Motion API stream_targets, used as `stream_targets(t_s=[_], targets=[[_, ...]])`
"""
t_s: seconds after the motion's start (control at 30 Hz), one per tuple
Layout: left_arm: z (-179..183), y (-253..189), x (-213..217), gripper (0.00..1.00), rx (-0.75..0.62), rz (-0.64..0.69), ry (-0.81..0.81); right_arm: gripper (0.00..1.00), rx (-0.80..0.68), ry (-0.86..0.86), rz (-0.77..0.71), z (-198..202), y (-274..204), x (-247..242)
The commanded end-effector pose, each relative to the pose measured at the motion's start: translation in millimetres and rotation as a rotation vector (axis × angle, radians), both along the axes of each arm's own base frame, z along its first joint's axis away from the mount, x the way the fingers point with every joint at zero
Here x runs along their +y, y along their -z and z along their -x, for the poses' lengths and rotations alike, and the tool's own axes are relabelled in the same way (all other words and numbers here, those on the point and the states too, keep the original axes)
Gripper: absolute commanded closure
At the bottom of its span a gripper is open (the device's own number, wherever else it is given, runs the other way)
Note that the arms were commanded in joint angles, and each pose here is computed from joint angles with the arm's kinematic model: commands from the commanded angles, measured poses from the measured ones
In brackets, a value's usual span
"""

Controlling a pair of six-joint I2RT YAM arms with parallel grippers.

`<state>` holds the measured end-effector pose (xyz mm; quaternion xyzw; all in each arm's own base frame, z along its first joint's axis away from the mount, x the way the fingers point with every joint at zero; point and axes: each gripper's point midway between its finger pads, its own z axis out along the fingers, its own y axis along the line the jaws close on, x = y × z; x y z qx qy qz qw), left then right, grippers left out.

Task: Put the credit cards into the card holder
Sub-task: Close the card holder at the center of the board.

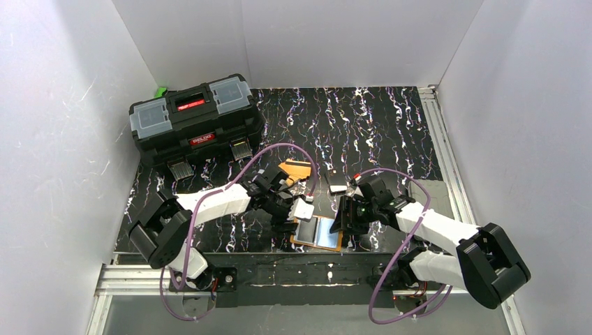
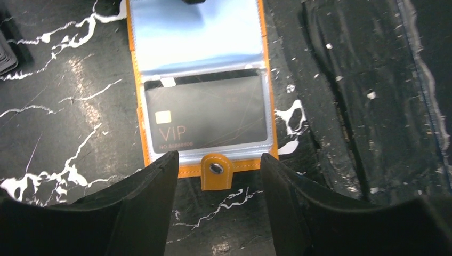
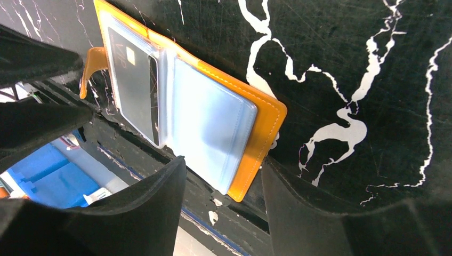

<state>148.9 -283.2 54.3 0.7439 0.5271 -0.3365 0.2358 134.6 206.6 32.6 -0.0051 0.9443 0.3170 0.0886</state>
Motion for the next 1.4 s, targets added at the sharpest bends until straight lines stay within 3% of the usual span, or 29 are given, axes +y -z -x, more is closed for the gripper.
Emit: stream_targets(t_s=[0.0, 0.07, 0.27, 0.47, 0.63, 0.67, 1.03, 1.17, 1.37], targets=[[-15.5, -0.1, -2.1, 0.43, -0.109, 0.013, -0.083, 0.39, -0.033, 0.0, 0.021, -1.4, 4.2, -5.7], [-24.6, 1.3, -4.4, 0.43, -0.159, 0.013, -0.126, 0.39, -0.035, -0.001, 0.019, -1.3, 4.0, -5.7], [-26.1, 10.4, -5.8, 0.51, -0.141, -0.044, -0.156, 0.39, -0.041, 0.0, 0.016, -1.6, 3.5, -5.7], [-38.2, 4.2, -4.6, 0.72, -0.173, -0.066, -0.239, 0.39, -0.048, -0.002, 0.009, -1.4, 2.5, -5.4], [-46.6, -3.3, 0.6, 0.98, -0.213, -0.076, -0.289, 0.39, -0.06, -0.018, -0.012, -0.9, 0.8, -2.8], [-49.0, -6.2, -0.5, 1.0, -0.218, -0.068, -0.302, 0.39, -0.065, -0.023, -0.019, -0.9, -0.1, -1.9], [-79.2, -69.8, -49.9, 1.0, -0.265, 0.148, -0.328, 0.39, -0.18, -0.037, -0.066, -7.2, -18.0, -0.9], [-68.0, -86.5, -62.2, 1.0, -0.172, 0.166, -0.282, 0.38, -0.239, -0.024, -0.064, -17.7, -26.3, -1.2], [-39.7, -94.7, -69.9, 1.0, -0.014, 0.163, -0.182, 0.38, -0.206, -0.045, -0.068, -22.3, -20.7, 6.1]])
